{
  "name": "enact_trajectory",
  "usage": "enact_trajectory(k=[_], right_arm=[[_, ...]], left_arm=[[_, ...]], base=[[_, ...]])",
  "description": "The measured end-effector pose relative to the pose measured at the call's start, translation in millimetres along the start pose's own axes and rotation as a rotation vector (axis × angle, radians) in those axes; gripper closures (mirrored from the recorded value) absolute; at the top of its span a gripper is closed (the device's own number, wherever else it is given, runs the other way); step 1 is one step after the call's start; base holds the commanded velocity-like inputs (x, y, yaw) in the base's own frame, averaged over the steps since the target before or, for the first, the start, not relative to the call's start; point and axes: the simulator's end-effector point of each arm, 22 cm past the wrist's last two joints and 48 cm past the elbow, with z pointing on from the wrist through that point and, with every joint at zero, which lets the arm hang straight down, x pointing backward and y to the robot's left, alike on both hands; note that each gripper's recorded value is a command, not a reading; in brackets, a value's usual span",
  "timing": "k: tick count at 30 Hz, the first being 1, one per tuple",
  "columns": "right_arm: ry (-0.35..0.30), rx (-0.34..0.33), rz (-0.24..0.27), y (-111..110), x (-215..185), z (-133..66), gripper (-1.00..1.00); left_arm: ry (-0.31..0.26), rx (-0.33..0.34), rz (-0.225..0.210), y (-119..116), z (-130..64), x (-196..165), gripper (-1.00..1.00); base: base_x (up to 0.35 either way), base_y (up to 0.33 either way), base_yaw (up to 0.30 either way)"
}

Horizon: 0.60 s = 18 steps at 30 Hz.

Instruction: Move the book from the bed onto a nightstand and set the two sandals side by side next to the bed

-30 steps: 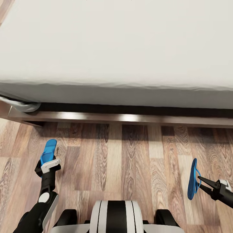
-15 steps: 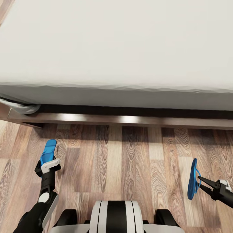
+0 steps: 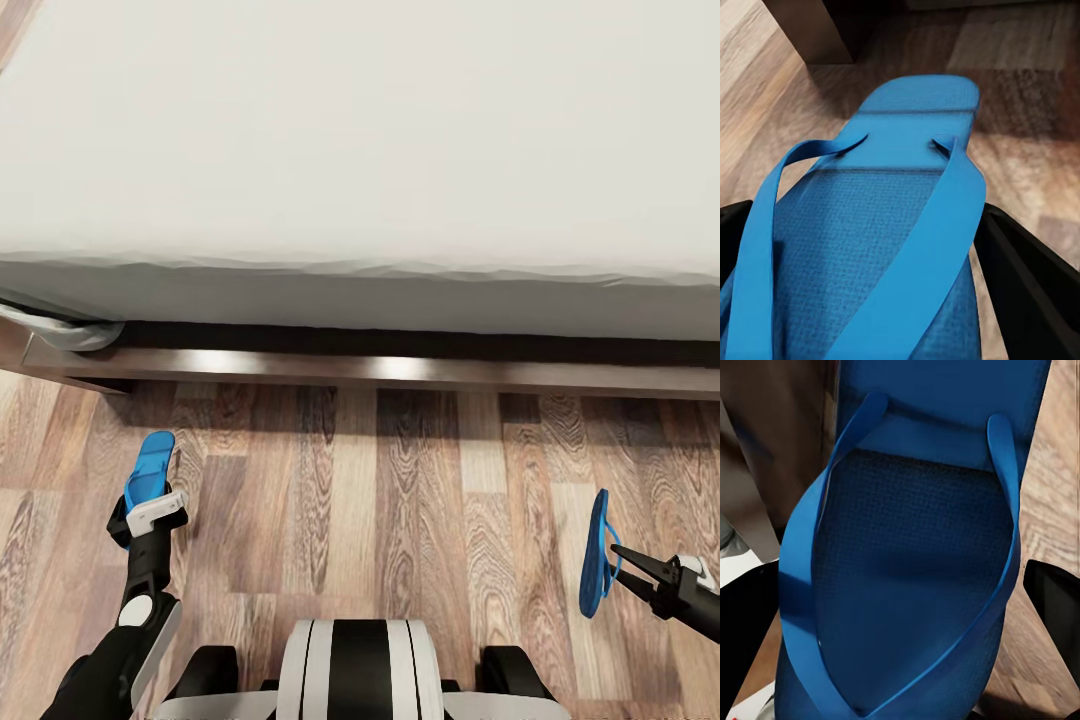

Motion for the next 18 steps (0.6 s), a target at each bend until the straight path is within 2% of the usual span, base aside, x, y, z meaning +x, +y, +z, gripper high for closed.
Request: enact_trajectory(k=[18], right_arm=[[0.009,0.023,0.025,-16,5,1.6,1.00]], left_arm=[[0.033,0.002,0.017,0,-1.2,22,1.00]], base=[[0.000,0.000,0.000]])
